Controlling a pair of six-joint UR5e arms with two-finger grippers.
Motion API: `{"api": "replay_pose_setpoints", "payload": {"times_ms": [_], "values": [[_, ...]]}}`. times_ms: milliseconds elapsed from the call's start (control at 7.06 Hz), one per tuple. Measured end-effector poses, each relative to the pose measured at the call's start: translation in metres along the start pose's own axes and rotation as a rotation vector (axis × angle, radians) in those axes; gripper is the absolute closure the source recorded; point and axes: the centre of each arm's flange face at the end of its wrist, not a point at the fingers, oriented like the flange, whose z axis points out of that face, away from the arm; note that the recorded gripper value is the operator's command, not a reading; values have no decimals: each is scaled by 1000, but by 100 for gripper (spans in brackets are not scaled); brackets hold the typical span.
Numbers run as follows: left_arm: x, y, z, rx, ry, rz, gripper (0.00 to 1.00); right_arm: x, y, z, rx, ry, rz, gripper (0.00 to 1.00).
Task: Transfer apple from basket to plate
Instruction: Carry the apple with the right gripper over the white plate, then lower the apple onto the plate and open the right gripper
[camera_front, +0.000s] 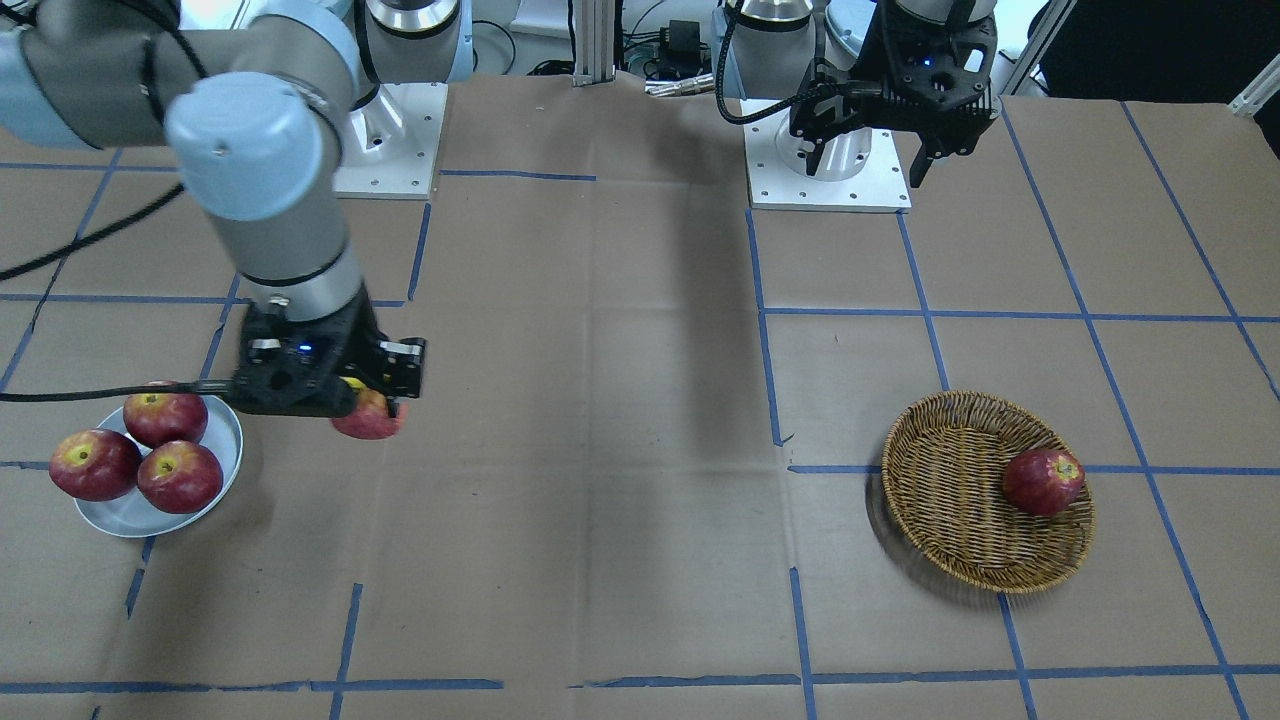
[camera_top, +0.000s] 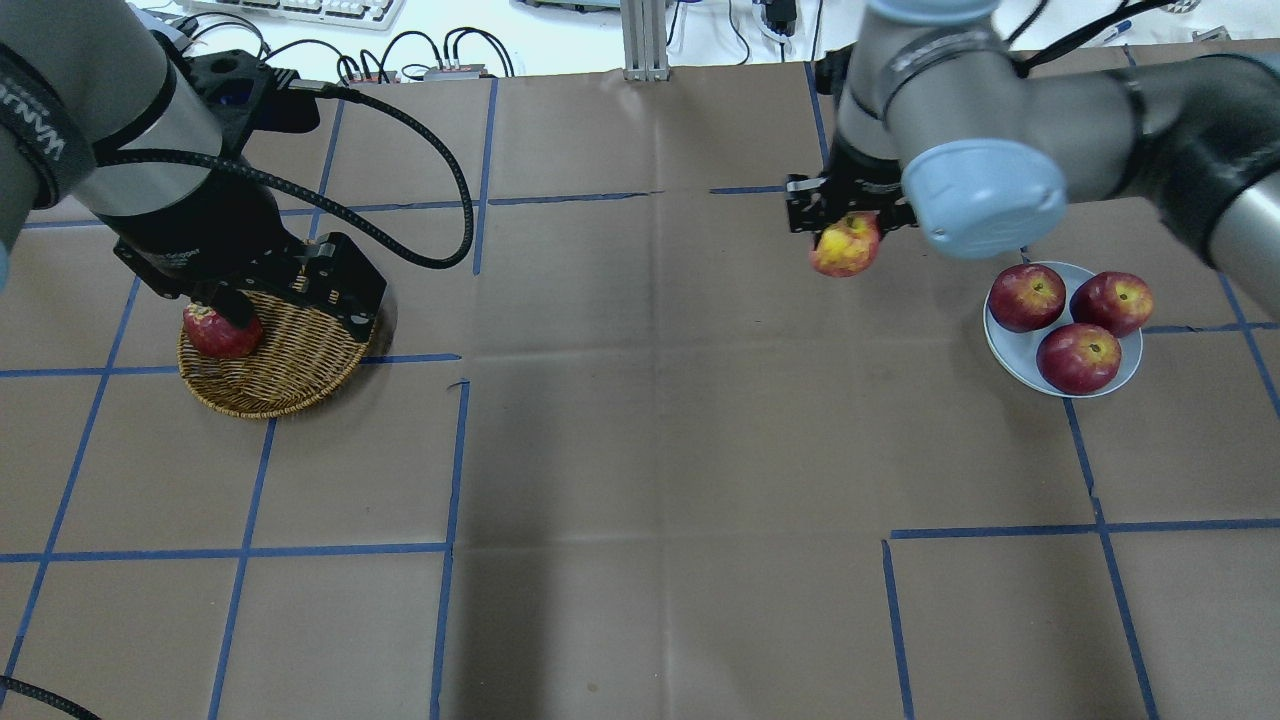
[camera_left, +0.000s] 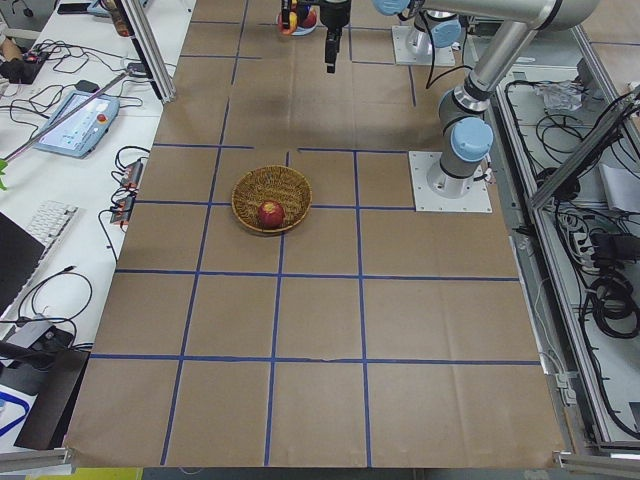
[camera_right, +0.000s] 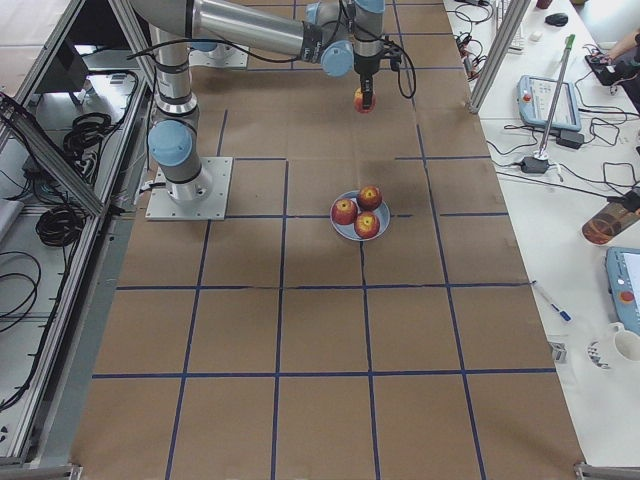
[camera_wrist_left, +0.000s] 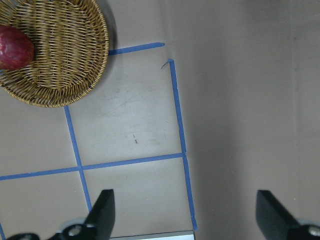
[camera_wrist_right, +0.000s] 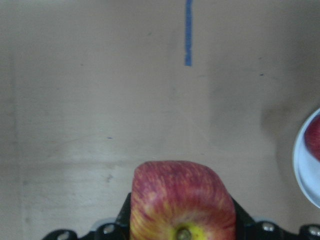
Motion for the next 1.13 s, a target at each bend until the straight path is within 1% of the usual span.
{"api": "replay_pose_setpoints", "payload": {"times_ms": [283, 566, 708, 850, 1133], "values": [[0, 0, 0, -1, 0, 0, 1, 114, -6, -4, -19, 13, -80, 40], [0, 0, 1, -1, 0, -1, 1, 191, -2, 9, -37, 12, -144, 40], [0, 0, 1, -2, 0, -1, 1, 213, 2, 28, -47, 6, -155, 40], [0, 0, 1, -2, 0, -1, 1, 228, 4, 53, -41, 11, -166, 40], [0, 0, 1, -3, 0, -1, 1, 236, 8, 92, -36, 18, -187, 40]]}}
